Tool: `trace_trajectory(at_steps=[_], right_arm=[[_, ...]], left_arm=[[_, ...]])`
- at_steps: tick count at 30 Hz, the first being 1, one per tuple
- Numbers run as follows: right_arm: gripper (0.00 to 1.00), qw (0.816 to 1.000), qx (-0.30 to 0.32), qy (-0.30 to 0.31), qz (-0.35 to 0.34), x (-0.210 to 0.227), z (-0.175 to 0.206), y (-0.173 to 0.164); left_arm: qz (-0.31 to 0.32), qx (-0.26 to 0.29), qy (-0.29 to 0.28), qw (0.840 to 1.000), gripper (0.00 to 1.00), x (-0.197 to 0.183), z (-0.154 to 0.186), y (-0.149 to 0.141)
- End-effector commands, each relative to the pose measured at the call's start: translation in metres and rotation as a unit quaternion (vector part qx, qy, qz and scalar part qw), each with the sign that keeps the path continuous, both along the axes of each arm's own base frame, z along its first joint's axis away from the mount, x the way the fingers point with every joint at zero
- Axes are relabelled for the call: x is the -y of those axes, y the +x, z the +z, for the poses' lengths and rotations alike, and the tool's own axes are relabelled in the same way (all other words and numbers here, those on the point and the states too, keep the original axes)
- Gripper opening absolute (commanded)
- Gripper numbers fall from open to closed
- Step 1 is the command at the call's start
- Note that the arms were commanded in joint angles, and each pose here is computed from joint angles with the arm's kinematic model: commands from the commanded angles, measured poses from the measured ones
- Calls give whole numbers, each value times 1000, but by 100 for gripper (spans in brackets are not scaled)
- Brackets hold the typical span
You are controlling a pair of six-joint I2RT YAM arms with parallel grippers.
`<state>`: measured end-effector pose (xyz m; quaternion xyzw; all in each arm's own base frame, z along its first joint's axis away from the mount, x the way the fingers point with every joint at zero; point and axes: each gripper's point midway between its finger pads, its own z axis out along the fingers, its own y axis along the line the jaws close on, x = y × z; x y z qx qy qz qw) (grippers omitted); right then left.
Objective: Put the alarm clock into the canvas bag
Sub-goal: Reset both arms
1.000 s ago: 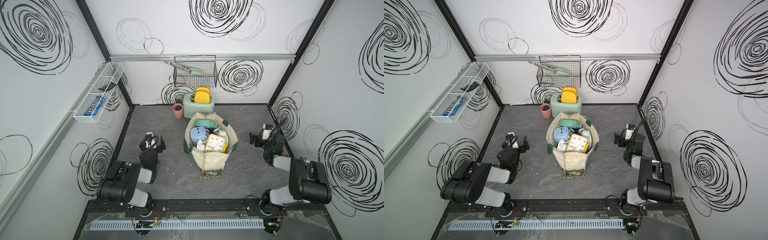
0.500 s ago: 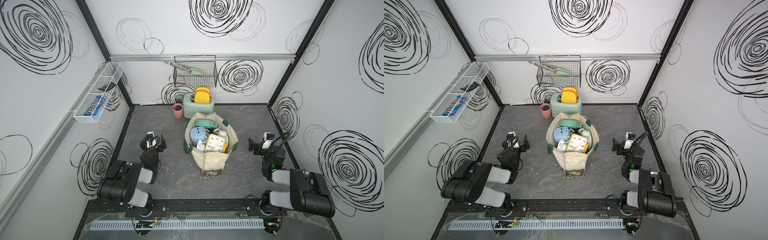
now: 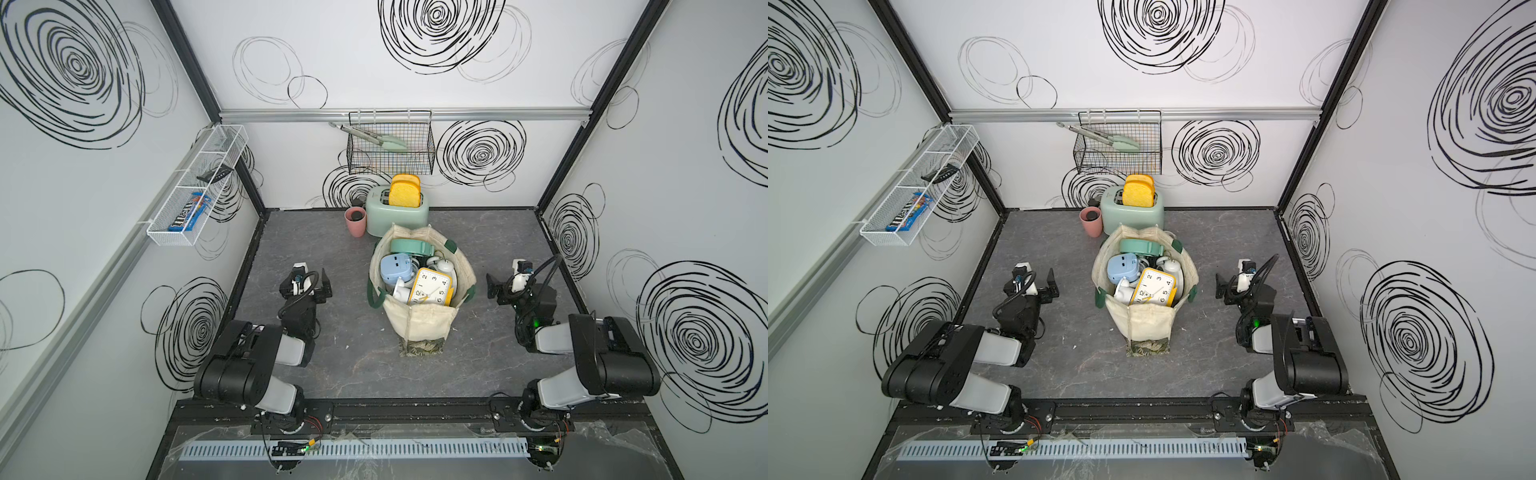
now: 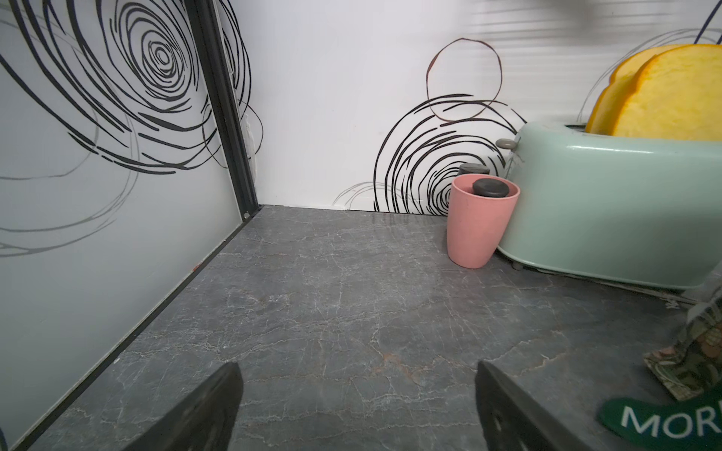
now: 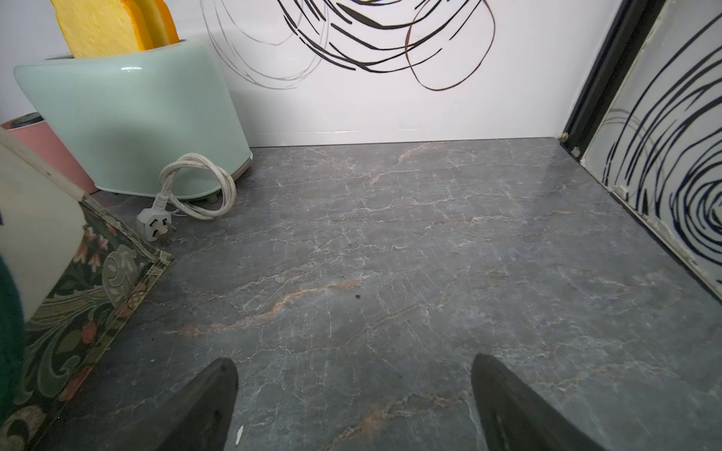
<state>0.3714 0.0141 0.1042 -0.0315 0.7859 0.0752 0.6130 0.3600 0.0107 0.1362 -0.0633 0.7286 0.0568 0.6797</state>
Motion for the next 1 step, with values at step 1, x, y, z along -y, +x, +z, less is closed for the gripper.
trace_trajectory(at_steps=[1], right_arm=[[97, 1000, 20, -12, -3, 0, 13, 5]], left_arm=[[-7, 37, 5, 999, 96, 5, 18, 0]])
